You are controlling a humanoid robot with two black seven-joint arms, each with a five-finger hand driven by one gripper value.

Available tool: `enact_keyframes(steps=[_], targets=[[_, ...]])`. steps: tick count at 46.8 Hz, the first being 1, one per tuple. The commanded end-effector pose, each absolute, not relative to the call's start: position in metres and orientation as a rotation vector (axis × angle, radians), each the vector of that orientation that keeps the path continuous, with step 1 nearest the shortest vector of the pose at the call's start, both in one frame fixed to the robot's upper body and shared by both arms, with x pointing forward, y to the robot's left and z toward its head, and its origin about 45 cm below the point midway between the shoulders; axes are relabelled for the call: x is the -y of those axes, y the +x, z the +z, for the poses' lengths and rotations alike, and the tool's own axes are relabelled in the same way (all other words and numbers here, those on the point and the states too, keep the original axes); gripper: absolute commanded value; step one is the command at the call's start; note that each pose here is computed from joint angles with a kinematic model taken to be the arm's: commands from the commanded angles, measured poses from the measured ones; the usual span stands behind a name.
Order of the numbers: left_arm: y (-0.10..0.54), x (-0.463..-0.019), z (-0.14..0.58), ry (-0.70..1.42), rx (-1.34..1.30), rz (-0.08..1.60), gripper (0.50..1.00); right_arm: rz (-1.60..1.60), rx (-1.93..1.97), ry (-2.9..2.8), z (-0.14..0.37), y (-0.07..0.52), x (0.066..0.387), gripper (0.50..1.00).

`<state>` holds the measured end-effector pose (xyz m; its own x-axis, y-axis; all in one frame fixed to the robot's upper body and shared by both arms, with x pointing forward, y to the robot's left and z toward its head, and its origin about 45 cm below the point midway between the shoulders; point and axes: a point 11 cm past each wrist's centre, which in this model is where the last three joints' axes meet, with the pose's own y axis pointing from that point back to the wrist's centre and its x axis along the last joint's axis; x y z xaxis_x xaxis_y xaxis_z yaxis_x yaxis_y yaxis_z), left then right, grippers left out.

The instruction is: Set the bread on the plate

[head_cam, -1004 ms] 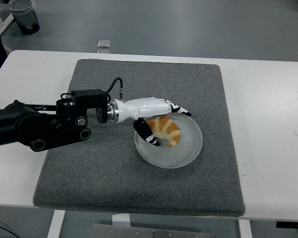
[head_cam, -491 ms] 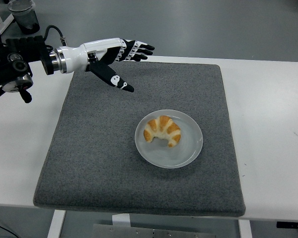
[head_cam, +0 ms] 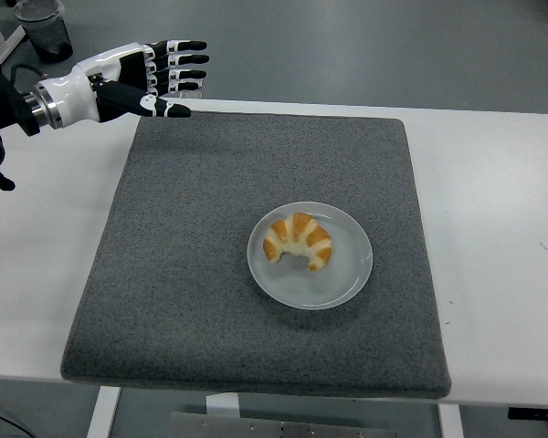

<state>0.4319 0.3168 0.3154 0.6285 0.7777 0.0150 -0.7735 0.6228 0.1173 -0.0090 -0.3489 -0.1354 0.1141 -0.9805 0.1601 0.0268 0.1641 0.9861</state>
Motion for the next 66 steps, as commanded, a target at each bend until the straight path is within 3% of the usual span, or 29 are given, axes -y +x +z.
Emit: enact_keyframes(steps=[1,21,34,66], targets=[[0.432,-0.327,0.309,0.075,-0.098,0.933,1.000,-1.026,1.174,1.115,-0.135,-0.009,0.349,0.930],[0.440,-0.377,0.294,-0.164,-0.334,1.144,1.000,-1.026,1.174,1.115,-0.135,-0.009,0.349,0.930],[0.440,-0.375,0.287,-0.250,-0.438,1.162,1.000,-1.023,1.170,1.116,-0.135,-0.009,0.349,0.930],[0.437,-0.372,0.274,-0.232,-0.484,1.164,1.000,-1.037,1.158,1.131,-0.136,-0.010,0.344,0.932]])
